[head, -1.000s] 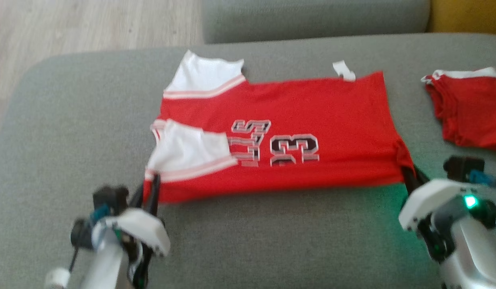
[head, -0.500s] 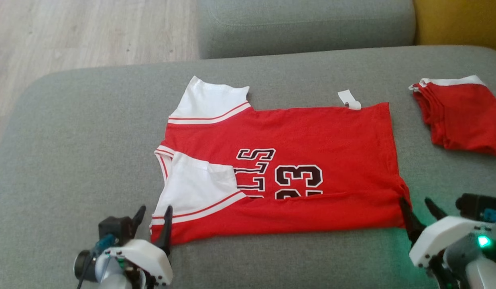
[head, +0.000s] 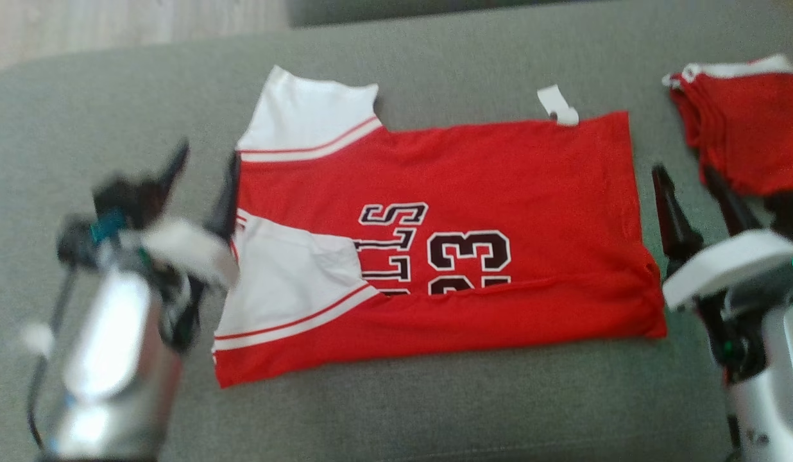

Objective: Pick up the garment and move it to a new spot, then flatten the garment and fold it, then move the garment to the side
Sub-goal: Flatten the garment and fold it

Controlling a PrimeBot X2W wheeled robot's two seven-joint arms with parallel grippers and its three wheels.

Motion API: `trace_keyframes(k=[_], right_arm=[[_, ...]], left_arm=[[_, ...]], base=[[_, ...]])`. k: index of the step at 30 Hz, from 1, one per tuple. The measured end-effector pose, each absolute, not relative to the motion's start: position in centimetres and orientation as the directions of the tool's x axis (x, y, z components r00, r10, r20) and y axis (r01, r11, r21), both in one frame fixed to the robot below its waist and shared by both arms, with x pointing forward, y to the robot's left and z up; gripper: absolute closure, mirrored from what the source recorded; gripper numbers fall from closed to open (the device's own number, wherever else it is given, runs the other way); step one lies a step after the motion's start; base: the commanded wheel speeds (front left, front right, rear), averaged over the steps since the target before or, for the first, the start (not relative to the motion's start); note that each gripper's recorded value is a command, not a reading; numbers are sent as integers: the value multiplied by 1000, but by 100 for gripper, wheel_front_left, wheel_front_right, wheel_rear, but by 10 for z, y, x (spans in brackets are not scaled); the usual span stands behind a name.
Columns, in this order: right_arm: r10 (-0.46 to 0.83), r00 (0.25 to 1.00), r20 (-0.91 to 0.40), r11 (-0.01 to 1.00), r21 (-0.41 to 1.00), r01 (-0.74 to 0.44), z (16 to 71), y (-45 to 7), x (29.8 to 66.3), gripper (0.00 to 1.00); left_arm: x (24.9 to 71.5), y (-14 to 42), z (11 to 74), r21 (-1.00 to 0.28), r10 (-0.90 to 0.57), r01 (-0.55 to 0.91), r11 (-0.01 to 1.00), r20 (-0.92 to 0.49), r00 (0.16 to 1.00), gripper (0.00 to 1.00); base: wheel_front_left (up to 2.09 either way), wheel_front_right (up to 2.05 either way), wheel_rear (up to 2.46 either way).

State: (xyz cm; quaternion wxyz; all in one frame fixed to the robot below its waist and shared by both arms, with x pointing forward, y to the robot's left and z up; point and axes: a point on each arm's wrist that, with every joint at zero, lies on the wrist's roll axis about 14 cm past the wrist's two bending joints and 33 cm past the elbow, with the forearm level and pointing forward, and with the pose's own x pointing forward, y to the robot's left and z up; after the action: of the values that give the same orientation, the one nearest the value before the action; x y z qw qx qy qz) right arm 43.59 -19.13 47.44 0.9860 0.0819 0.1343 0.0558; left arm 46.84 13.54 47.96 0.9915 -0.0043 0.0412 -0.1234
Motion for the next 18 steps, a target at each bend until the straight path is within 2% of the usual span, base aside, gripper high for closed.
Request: trace_keyframes(k=[4, 8, 18], right_arm=[[141, 961, -237, 984, 136, -111, 481, -194, 461, 0], [151, 963, -225, 987, 97, -132, 484, -197, 485, 0], [162, 953, -255, 987, 27, -160, 470, -205, 520, 0]], left_arm=[[522, 127, 494, 67, -301, 311, 948, -130, 945, 0], [562, 113, 484, 60, -343, 368, 928, -249, 906, 0], [612, 115, 409, 89, -347, 460, 883, -537, 769, 0]], base=[[0, 0, 0], [0, 0, 0], [0, 0, 0]])
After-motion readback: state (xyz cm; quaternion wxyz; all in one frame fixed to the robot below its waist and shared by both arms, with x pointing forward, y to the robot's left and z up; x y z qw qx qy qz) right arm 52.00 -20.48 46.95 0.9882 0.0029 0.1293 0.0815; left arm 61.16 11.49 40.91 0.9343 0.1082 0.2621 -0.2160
